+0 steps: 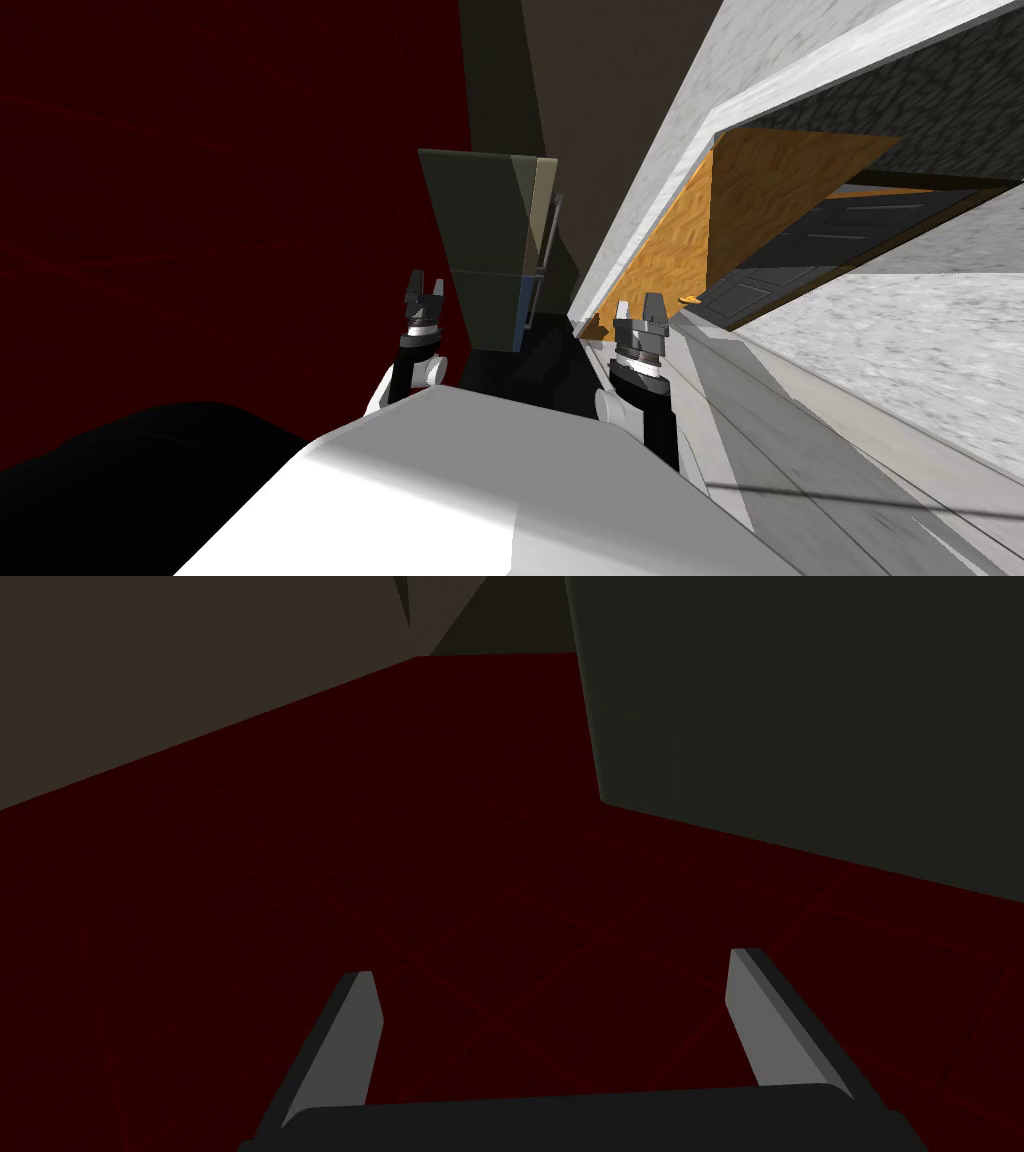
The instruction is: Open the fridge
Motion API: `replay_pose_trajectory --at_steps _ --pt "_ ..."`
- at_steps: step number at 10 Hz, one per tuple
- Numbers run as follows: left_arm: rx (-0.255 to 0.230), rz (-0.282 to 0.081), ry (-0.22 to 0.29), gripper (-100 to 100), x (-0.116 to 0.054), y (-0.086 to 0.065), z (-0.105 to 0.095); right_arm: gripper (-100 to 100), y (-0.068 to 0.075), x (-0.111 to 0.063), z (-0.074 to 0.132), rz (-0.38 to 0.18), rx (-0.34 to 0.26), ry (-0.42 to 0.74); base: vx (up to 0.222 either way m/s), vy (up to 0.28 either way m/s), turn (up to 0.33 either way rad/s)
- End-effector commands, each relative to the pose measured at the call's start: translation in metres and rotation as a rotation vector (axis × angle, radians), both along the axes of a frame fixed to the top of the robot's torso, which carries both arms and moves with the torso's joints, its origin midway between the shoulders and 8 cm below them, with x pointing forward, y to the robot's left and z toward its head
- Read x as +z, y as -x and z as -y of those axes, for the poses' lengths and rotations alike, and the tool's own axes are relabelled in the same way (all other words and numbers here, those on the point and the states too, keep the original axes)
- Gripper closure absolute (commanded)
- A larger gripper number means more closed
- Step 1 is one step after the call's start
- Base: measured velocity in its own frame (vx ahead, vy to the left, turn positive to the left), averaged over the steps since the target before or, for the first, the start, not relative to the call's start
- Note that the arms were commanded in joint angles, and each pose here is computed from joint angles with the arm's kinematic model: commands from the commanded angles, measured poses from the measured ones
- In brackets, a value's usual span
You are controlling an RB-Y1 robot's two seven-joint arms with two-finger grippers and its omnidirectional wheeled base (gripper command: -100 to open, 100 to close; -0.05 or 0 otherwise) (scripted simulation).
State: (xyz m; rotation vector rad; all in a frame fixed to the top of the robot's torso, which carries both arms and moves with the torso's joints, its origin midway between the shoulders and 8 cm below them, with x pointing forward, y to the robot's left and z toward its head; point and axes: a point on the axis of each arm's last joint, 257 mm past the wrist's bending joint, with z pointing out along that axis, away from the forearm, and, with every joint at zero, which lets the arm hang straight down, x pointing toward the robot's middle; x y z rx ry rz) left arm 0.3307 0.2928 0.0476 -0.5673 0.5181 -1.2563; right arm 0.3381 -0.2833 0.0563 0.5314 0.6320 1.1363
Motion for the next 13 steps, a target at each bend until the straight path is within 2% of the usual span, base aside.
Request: replay_pose_trajectory --at_steps 1,9,10,11,12,13 --pt "0.0 0.0 0.0 0 0.0 0.0 0.0 0 0.0 0.0 0.0 0.0 0.0 0.0 0.0 0.0 0.0" --pt "0.0 0.0 0.0 0 0.0 0.0 0.0 0 0.0 0.0 0.0 0.0 0.0 0.0 0.0 0.0 0.0" --pt "-0.02 -0.021 -0.039 -100 -0.002 -0.005 0.003 0 0.0 0.0 0.0 0.0 0.0 0.0 0.016 -0.012 -0.038" --pt "-0.03 -0.04 -0.058 -100 -0.004 -0.009 0.003 0 0.0 0.0 0.0 0.0 0.0 0.0 0.025 -0.033 -0.058" --pt "-0.036 -0.043 -0.072 -100 -0.004 -0.009 0.004 0 0.0 0.0 0.0 0.0 0.0 0.0 0.022 -0.033 -0.015" --pt "-0.048 -0.067 -0.098 -100 -0.007 -0.014 0.004 0 0.0 0.0 0.0 0.0 0.0 0.0 0.031 -0.04 -0.039"
